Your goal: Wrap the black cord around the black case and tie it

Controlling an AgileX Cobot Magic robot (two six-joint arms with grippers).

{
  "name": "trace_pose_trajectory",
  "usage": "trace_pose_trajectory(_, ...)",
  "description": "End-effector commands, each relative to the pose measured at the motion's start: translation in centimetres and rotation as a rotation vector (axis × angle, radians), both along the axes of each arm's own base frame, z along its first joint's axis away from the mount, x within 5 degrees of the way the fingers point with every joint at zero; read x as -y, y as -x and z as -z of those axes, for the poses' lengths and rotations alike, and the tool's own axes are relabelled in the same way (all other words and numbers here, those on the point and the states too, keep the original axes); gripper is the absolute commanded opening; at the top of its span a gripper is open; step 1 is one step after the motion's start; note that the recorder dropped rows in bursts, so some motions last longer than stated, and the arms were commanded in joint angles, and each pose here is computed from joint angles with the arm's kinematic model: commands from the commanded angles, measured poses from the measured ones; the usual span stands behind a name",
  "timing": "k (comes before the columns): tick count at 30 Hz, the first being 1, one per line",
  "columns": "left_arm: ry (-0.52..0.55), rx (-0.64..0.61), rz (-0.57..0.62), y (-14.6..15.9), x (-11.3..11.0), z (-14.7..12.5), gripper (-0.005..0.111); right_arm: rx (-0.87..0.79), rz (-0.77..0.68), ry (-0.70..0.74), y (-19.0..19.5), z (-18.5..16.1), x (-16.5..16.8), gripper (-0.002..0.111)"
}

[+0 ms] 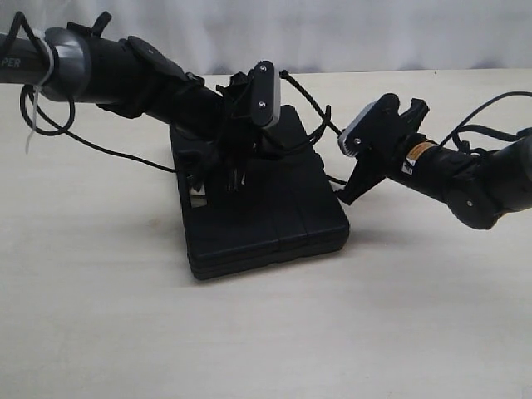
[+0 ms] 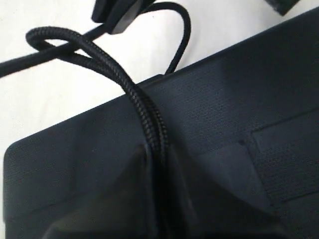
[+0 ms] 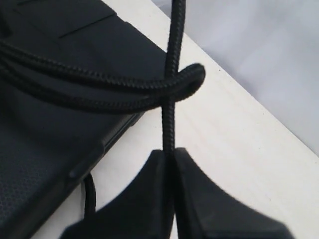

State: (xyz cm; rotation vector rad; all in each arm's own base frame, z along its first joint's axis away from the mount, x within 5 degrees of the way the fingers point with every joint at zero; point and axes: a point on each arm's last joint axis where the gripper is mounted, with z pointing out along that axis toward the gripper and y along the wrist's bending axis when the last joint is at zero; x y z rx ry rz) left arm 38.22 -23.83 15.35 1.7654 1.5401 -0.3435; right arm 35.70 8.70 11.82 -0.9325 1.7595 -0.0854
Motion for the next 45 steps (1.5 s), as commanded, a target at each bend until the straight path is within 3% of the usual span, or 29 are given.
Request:
trace_pose_trajectory(1, 0.000, 0.006, 0.053, 0.4, 0.4, -0.1, 0.009, 0.037, -0.005, -0.050, 0.0, -0.7, -0.2, 0.004)
trace_pose_trajectory(9, 0.000, 0.032, 0.000, -0.1, 0.3, -0.1, 0.058, 0.036, -0.016, -0.105, 0.0, -0.9, -0.5, 0.004)
trace_pose_trajectory(12, -0.005, 0.042, -0.013, -0.2, 0.2, -0.1, 0.066, 0.039, -0.044, -0.115, 0.1, -1.0, -0.7, 0.004)
trace_pose_trajectory(17, -0.004, 0.049, -0.016, -0.2, 0.2, -0.4, 0.067, 0.044, -0.048, -0.128, 0.1, -1.1, -0.8, 0.004)
trace_pose_trajectory(24, 0.055, 0.109, -0.183, -1.1, -0.3, -3.0, 0.066, 0.041, -0.047, -0.126, 0.1, -1.0, -0.8, 0.004)
trace_pose_trajectory(35, 0.080, -0.007, 0.011, 0.9, 0.5, -3.0, 0.066, 0.041, -0.047, -0.126, 0.1, -1.0, -0.8, 0.004)
trace_pose_trajectory(42, 0.109, 0.053, -0.176, -0.7, 0.0, -3.4, 0.066, 0.039, -0.047, -0.125, 0.1, -1.0, -0.8, 0.004)
trace_pose_trajectory(45, 0.202, 0.013, -0.299, -1.2, 0.1, -3.8, 0.066, 0.039, -0.047, -0.125, 0.1, -1.0, -0.8, 0.004)
